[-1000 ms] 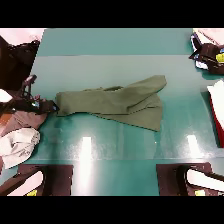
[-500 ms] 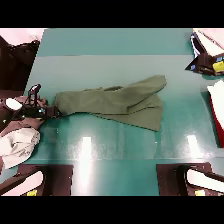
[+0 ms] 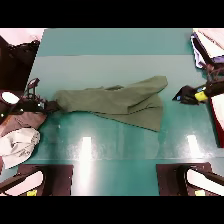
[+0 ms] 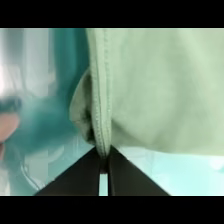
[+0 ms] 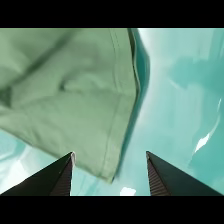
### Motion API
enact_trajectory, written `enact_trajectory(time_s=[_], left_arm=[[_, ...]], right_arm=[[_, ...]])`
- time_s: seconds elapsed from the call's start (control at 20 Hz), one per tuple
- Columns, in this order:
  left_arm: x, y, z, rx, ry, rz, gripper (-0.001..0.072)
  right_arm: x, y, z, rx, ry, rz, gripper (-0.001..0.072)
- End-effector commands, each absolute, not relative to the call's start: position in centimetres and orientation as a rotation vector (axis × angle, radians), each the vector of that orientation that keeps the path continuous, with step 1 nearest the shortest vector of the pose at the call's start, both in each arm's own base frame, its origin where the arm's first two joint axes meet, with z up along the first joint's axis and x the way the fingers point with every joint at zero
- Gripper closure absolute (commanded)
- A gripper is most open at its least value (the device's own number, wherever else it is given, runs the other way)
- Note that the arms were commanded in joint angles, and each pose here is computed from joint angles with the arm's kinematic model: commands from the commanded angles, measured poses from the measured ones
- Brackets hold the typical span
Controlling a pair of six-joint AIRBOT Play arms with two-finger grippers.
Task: Fold the shirts.
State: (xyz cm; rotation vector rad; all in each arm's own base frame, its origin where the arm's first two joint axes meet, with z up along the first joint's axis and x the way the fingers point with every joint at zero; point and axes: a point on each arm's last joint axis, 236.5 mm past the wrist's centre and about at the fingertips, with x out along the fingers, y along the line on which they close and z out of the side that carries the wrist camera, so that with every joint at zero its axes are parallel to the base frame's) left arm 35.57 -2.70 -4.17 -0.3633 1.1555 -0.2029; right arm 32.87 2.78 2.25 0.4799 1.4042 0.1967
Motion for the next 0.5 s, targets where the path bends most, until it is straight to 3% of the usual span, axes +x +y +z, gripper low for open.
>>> enact_trajectory(time_s=[0.0,0.25,0.45], left_arm=[[36.9,-3.4,-0.5,-0.353,1.13,-0.263,0.068],[38.7,-4.2,3.1,-0.377,1.057,-0.304,0.068],[38.9,-4.3,3.4,-0.387,1.05,-0.308,0.068]], right_arm=[[30.0,5.2,-1.7,0.579,1.488,0.236,0.0191],[26.2,8.7,-6.8,0.577,1.584,0.252,0.0263],[25.0,10.9,-8.6,0.526,1.6,0.262,0.0263]])
